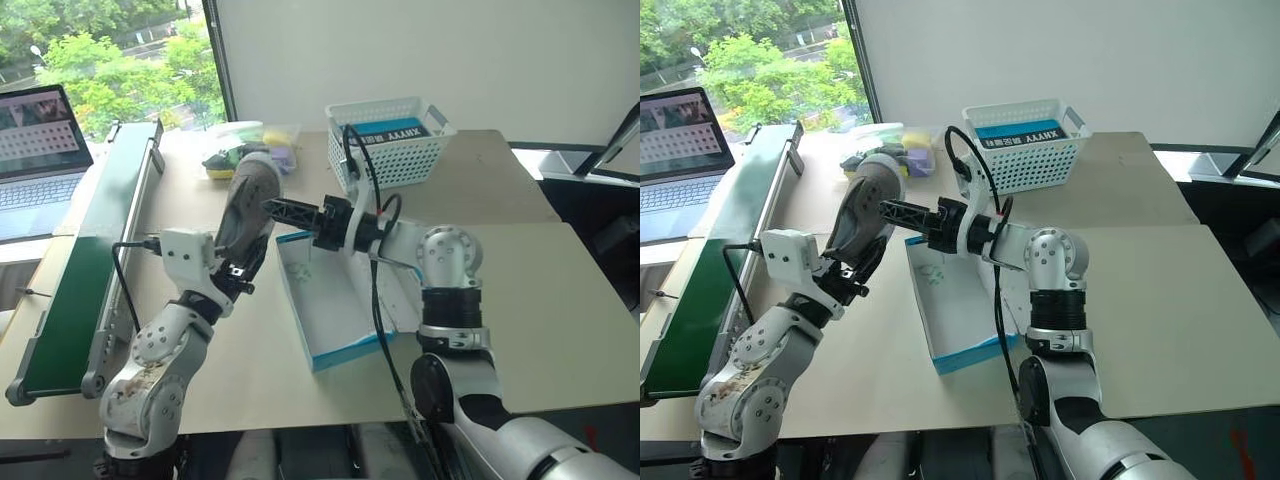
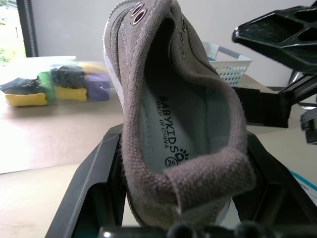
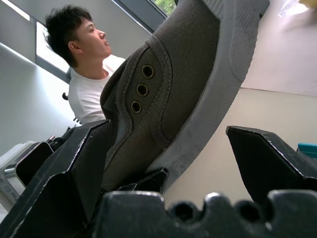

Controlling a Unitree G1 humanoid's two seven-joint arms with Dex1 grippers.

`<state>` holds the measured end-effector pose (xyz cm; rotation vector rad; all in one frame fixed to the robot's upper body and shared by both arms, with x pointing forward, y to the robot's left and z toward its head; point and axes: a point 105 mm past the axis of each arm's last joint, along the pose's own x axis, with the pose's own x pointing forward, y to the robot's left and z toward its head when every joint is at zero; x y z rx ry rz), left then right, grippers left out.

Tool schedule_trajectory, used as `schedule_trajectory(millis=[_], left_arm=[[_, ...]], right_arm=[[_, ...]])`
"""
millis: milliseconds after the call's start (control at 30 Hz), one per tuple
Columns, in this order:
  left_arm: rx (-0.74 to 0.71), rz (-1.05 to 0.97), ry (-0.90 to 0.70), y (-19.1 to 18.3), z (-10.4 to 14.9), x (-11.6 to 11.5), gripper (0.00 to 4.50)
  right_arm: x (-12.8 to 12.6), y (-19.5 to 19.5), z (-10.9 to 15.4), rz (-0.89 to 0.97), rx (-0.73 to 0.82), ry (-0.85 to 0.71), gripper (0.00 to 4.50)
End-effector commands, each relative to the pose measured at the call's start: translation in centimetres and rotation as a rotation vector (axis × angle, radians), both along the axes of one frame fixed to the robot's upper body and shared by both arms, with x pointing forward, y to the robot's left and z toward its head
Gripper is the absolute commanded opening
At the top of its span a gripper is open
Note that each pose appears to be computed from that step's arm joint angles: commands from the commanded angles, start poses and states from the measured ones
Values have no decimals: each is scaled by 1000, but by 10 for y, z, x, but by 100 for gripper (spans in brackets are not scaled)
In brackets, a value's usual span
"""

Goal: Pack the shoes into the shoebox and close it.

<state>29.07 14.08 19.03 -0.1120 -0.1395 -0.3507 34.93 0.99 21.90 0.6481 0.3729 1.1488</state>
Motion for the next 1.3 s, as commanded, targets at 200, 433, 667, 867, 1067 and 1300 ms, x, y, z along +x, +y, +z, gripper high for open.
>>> schedule_trajectory(millis=[200, 433, 667, 867, 1067, 1300], left_arm=[[14, -56, -67, -15, 20, -8, 239], [30, -45, -66, -12, 20, -7, 238], [34, -43, -59, -11, 18, -7, 238], [70, -42, -26, -13, 8, -4, 238], [113, -62, 4, -16, -4, -7, 361], [140, -180, 27, -23, -14, -24, 447]], right_arm=[[3, 2, 23, 37, 175, 75, 450], [6, 1, 26, 15, 212, 85, 379], [-1, 4, 28, 36, 208, 63, 150], [-9, 7, 34, 59, 230, 65, 35], [-8, 5, 37, 24, 302, 110, 35], [44, -49, 40, -379, 175, 65, 35]])
